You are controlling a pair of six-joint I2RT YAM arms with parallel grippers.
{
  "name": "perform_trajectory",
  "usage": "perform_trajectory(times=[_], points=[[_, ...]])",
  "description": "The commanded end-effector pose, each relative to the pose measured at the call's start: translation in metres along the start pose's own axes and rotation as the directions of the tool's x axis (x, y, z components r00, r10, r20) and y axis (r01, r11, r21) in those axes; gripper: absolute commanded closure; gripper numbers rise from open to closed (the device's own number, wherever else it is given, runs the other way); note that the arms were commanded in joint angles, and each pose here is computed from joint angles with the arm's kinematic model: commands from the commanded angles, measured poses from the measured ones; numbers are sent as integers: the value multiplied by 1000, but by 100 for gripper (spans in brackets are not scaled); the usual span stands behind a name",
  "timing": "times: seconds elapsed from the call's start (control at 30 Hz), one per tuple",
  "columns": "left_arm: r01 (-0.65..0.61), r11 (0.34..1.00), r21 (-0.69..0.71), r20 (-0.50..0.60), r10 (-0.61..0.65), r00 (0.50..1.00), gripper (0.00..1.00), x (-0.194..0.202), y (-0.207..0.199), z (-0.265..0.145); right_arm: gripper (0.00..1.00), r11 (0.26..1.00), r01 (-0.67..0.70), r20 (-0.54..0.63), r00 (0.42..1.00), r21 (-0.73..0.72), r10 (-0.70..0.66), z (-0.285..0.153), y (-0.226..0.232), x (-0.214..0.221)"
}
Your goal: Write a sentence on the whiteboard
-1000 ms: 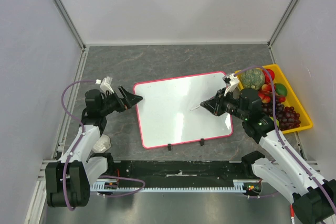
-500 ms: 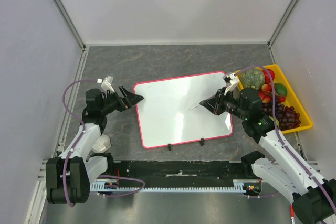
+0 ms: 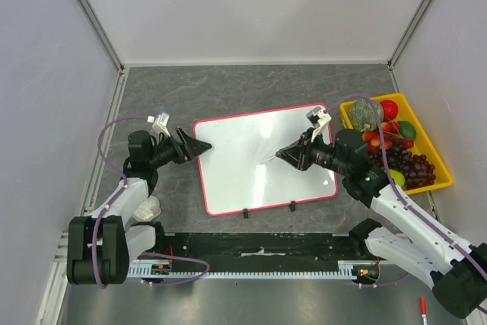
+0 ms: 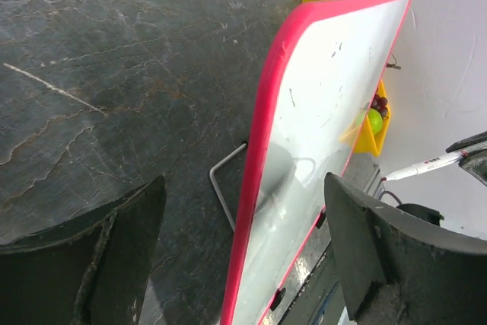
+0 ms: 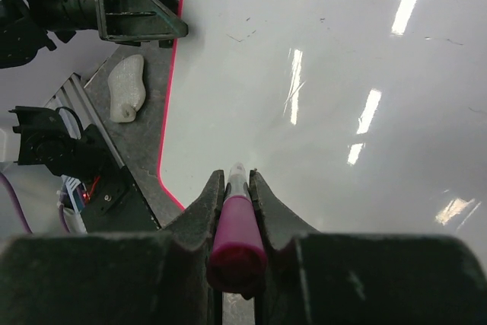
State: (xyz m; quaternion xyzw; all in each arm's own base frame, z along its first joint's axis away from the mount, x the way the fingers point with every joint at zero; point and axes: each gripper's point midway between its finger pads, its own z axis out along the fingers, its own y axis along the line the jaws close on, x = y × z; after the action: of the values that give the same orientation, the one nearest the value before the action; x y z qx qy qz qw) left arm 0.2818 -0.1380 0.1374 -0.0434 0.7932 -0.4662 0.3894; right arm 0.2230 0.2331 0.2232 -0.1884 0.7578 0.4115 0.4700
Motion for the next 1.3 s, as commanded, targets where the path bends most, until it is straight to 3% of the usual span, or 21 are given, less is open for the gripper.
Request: perform_trajectory(times=[0.0, 0.2, 0.63, 0.77, 1.03, 1.27], points=[[-50, 993, 105, -4, 51, 999, 12, 5, -20, 5, 100, 998, 35, 116, 993, -44, -29, 10, 19, -40], [-88, 977, 196, -11, 92, 996, 14, 16, -28, 10, 100, 998, 24, 128, 992, -61, -16, 17, 26, -46], [-142, 958, 247, -64, 162, 985, 36, 42, -21, 17, 100, 998, 30, 113, 993, -58, -23, 27, 28, -44], [-164, 947, 276, -77, 192, 978, 37, 48, -21, 16, 100, 998, 33, 107, 994, -57, -27, 30, 27, -43], [-124, 936, 329, -87, 161, 983, 53, 52, -25, 17, 100, 997, 45, 112, 993, -57, -38, 39, 31, -48], [-133, 919, 371, -102, 182, 978, 79, 61, -29, 12, 100, 996, 73, 163, 985, -48, -64, 45, 39, -63]])
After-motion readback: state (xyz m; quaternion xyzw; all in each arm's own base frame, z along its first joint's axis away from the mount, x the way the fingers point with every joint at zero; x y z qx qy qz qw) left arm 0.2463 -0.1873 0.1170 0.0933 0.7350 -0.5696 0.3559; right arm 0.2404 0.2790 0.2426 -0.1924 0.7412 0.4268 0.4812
